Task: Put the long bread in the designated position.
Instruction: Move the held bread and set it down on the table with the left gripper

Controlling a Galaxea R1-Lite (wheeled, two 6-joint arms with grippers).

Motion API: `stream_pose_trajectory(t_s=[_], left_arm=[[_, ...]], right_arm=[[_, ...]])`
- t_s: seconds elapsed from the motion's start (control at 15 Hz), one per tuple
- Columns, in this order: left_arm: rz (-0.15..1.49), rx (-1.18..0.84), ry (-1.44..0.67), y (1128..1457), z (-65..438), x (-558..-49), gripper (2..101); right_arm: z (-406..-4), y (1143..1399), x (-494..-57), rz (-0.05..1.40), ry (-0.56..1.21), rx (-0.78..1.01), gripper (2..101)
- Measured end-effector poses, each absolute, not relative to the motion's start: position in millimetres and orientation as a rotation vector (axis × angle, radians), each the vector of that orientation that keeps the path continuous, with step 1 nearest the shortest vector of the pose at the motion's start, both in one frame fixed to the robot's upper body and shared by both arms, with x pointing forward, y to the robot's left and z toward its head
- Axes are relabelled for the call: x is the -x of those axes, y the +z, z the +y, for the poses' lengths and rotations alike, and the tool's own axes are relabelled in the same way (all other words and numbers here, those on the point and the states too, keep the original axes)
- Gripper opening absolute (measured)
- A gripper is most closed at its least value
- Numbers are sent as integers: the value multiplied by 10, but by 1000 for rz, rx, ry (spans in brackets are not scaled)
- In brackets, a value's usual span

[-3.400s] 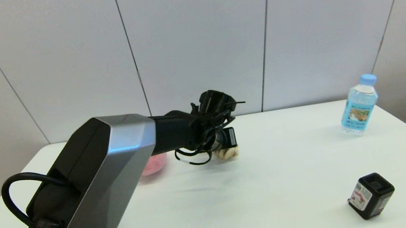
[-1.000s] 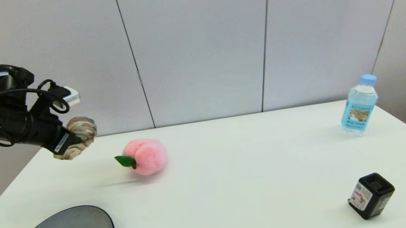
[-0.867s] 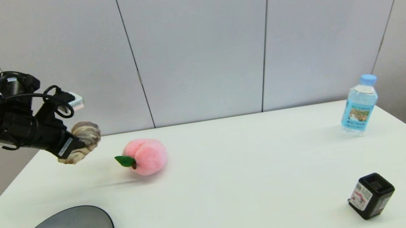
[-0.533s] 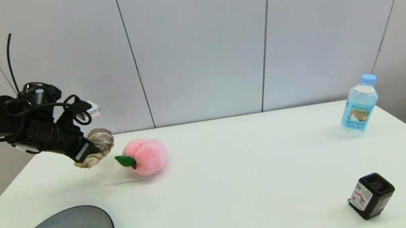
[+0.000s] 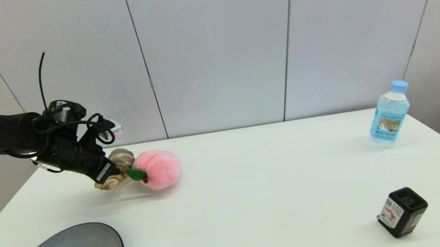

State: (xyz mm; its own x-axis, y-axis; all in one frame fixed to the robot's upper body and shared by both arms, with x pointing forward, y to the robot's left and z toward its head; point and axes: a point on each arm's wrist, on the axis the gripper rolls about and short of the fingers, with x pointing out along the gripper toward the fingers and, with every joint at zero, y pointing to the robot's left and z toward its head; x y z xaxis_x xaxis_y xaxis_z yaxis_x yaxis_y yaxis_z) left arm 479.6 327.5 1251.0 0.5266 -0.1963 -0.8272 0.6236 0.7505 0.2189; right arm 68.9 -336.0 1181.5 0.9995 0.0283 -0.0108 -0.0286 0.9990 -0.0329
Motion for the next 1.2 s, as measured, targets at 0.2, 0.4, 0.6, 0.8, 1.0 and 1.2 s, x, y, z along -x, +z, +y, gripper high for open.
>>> stream_pose_trajectory(t_s=[0.2,0.4,0.6,0.8,1.0,1.2], left_arm=[[896,-536,-520,12492,3275,-4799,134],[896,-534,-518,12493,3279,-4800,134],[895,-533,-517,12495,3279,-4800,134],[895,-533,-517,12502,3279,-4794,134],[893,-533,-516,12511,3279,-4791,134],[891,-534,-516,12519,3279,-4787,134]], right_arm=[[-3360,11816,-689,10,28,33,980],[-3361,11816,-689,10,28,33,980],[-3360,11816,-689,10,28,33,980],[-3360,11816,-689,10,28,33,980],[-3360,11816,-689,10,28,33,980],[-3361,11815,-689,10,28,33,980]])
